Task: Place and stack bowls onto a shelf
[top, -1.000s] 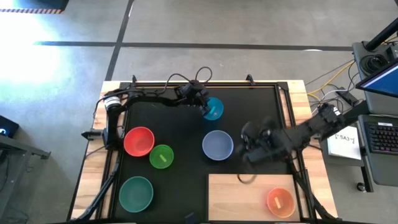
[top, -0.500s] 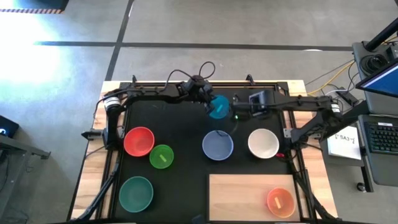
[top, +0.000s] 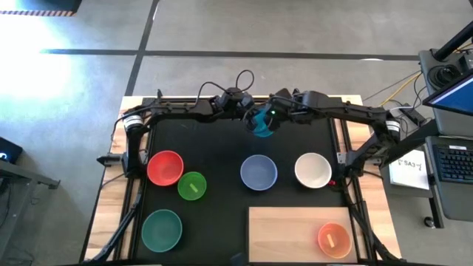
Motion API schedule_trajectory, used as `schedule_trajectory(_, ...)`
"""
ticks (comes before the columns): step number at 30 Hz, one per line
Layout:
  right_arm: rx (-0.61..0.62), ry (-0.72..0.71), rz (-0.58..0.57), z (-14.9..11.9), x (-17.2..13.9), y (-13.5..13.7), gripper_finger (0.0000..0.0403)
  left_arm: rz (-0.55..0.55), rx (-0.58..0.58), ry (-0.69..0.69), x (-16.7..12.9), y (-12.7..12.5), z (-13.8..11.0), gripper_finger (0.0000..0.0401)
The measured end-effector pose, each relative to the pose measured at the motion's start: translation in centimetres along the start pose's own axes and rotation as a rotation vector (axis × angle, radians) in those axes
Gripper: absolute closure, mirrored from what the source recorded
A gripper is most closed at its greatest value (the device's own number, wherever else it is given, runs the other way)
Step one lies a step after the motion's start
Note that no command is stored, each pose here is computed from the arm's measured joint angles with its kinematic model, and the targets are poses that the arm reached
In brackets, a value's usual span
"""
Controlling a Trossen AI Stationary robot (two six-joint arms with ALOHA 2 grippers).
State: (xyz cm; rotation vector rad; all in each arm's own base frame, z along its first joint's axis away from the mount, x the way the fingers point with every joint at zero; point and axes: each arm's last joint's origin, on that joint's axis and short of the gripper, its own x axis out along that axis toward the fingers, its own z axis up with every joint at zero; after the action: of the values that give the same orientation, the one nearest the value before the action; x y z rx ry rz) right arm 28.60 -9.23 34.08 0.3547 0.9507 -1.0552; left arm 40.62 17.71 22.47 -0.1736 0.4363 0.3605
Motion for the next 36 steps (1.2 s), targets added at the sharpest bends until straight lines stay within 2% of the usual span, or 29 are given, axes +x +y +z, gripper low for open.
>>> schedule_trajectory(10,-0.04,0.007,-0.019,0.9,2.7,1.1,0.0271,-0.002,0.019,-0.071,-0.2,-0.1,1.9,0.0401)
schedule_trajectory(19,-0.05,0.024,-0.039,0.8,4.1,1.1,0.0285,0.008,0.037,-0.07,-0.2,0.0,1.9,0.0401)
schedule_trajectory(24,-0.076,0.027,-0.042,0.8,4.3,1.0,0.0316,0.006,0.043,-0.083,-0.2,0.0,2.0,0.0401)
schedule_trajectory(31,-0.102,0.03,-0.045,0.7,4.5,0.9,0.0385,-0.008,0.047,-0.095,-0.1,-0.1,2.1,0.0401)
schedule_trajectory(36,-0.117,0.03,-0.046,0.8,4.5,0.9,0.0394,-0.008,0.045,-0.101,-0.1,-0.1,2.2,0.0401)
